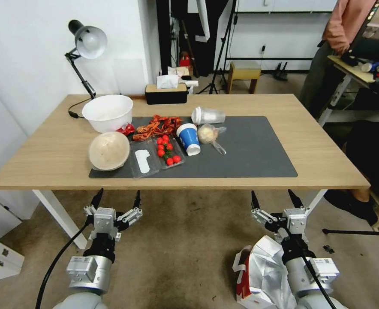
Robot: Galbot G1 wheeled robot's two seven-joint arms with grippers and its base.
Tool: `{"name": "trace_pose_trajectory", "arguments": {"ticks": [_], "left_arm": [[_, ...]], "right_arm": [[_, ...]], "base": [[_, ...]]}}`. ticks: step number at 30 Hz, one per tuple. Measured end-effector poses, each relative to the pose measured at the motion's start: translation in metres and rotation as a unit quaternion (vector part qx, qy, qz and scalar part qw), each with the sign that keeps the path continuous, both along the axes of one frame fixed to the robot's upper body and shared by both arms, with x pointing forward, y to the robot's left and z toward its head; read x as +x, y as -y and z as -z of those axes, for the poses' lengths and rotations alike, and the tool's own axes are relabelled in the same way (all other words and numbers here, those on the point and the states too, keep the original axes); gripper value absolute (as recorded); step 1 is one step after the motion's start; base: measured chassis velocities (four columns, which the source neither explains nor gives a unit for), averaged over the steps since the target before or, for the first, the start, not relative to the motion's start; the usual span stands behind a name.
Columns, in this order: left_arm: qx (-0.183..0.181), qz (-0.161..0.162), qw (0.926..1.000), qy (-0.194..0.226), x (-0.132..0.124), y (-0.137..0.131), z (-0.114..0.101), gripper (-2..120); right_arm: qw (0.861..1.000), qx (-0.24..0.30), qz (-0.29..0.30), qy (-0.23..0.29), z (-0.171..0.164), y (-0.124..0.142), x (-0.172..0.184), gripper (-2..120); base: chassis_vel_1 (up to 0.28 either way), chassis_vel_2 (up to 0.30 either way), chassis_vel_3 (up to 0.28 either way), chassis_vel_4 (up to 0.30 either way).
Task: Pick up the food delivery bag from the floor and place it on the table.
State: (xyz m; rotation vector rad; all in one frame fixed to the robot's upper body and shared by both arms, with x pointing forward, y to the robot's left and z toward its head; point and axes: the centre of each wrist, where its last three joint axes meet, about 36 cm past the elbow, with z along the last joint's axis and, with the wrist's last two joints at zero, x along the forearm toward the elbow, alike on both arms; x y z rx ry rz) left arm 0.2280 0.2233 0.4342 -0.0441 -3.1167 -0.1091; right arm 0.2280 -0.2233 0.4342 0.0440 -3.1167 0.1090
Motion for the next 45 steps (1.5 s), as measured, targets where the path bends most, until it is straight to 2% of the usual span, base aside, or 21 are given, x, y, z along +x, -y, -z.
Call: {"name": "trace_pose_trajectory", "arguments": {"ticks": [19,22,23,26,31,36,45], "left_arm": [[-0.001,0.0,1.0,0.003,0.001,0.0,0.0,100],[-0.016,-0.003,0.9989,0.044,0.017,0.002,-0.001,99],[-0.026,-0.005,0.9971,0.071,0.027,0.003,-0.002,99],[-0.041,-0.005,0.9947,0.094,0.036,0.004,-0.004,99],[-0.064,0.01,0.9941,0.087,0.035,0.007,0.001,99],[-0.061,0.015,0.9936,0.094,0.033,0.004,0.014,98],[-0.055,0.007,0.994,0.094,0.032,0.003,0.018,98]], "right_arm": [[1.0,-0.001,0.001,0.008,-0.006,0.005,0.002,100],[0.998,-0.007,0.01,0.063,-0.042,0.027,0.014,100],[0.998,-0.004,0.006,0.06,-0.043,0.029,0.016,100],[0.998,0.004,-0.001,0.06,-0.045,0.03,0.018,100],[0.998,0.011,-0.004,0.055,-0.046,0.031,0.021,100],[0.999,0.011,-0.004,0.053,-0.042,0.034,0.024,100],[0.998,0.018,-0.004,0.056,-0.041,0.031,0.025,100]], "base": [[0.0,0.0,0.0,0.0],[0.0,0.0,0.0,0.0],[0.0,0.0,0.0,0.0],[0.0,0.0,0.0,0.0],[0.0,0.0,0.0,0.0],[0.0,0.0,0.0,0.0],[0.0,0.0,0.0,0.0]]}}
